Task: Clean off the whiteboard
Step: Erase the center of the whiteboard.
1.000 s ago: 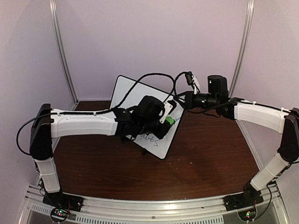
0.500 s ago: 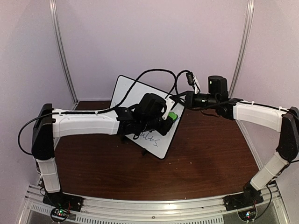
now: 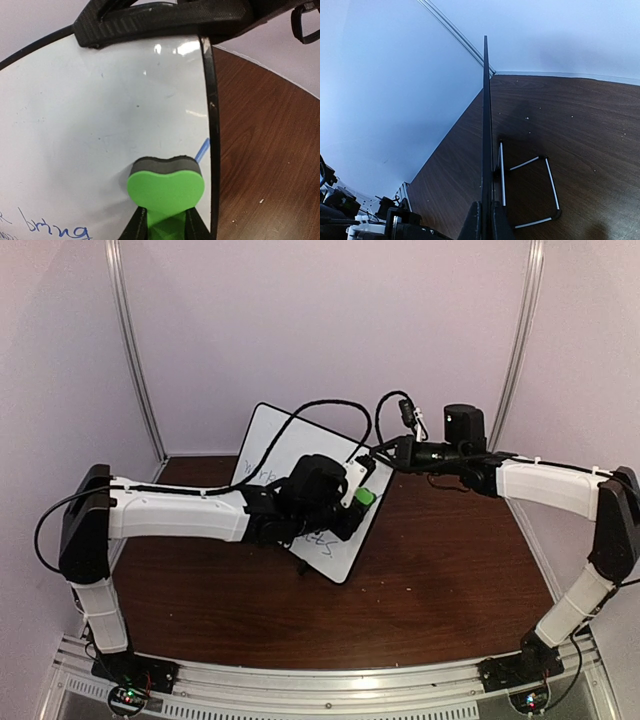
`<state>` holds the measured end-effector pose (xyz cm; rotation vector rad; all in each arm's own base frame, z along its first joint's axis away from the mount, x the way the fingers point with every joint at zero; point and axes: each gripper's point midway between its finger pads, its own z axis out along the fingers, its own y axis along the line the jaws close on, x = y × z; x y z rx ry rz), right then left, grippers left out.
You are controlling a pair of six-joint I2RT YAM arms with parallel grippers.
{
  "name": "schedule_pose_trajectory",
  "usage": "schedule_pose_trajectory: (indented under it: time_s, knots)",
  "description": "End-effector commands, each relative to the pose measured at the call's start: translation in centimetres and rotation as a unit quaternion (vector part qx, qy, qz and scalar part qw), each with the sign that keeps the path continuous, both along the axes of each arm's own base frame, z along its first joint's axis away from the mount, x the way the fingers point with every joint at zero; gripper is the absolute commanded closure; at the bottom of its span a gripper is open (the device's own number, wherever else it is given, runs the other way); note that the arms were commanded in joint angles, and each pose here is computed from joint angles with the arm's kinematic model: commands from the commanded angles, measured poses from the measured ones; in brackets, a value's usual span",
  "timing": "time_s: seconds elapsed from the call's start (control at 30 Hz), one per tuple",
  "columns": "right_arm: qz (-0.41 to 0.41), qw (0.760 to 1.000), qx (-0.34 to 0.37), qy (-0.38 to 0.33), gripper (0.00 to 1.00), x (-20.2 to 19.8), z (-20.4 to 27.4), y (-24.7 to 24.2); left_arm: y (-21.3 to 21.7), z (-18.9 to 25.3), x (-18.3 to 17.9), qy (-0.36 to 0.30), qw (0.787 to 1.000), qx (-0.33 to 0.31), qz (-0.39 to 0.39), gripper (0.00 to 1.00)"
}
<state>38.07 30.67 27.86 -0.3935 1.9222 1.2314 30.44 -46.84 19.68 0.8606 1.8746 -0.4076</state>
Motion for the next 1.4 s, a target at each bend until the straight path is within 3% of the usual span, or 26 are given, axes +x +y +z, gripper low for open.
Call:
schedule_pose_trajectory:
  time_s: [0.0, 0.53, 0.73, 1.1, 1.37]
  knots:
    - [0.064, 0.997, 0.038, 0.021, 1.00, -2.7, 1.6, 2.1, 0.7, -2.5, -1.4, 0.018, 0.999, 0.031, -0.006, 0.83]
    - [0.062, 0.998, 0.028, 0.013, 1.00, -3.0, 1.2, 1.8, -2.9, 4.0, 2.8, -0.065, 0.997, 0.002, 0.038, 0.83]
    - [0.062, 0.998, 0.026, 0.010, 1.00, -2.9, 1.4, 1.8, -0.9, 1.2, 2.5, -0.042, 0.996, 0.045, 0.058, 0.84]
    - [0.060, 0.998, 0.023, 0.010, 1.00, -2.6, 1.1, 1.9, 2.8, -4.6, -2.8, 0.027, 0.995, 0.094, 0.017, 0.84]
    - [0.059, 0.998, 0.023, 0.012, 1.00, -2.3, 0.9, 2.0, 1.1, -2.3, -2.7, -0.002, 0.998, 0.058, 0.006, 0.83]
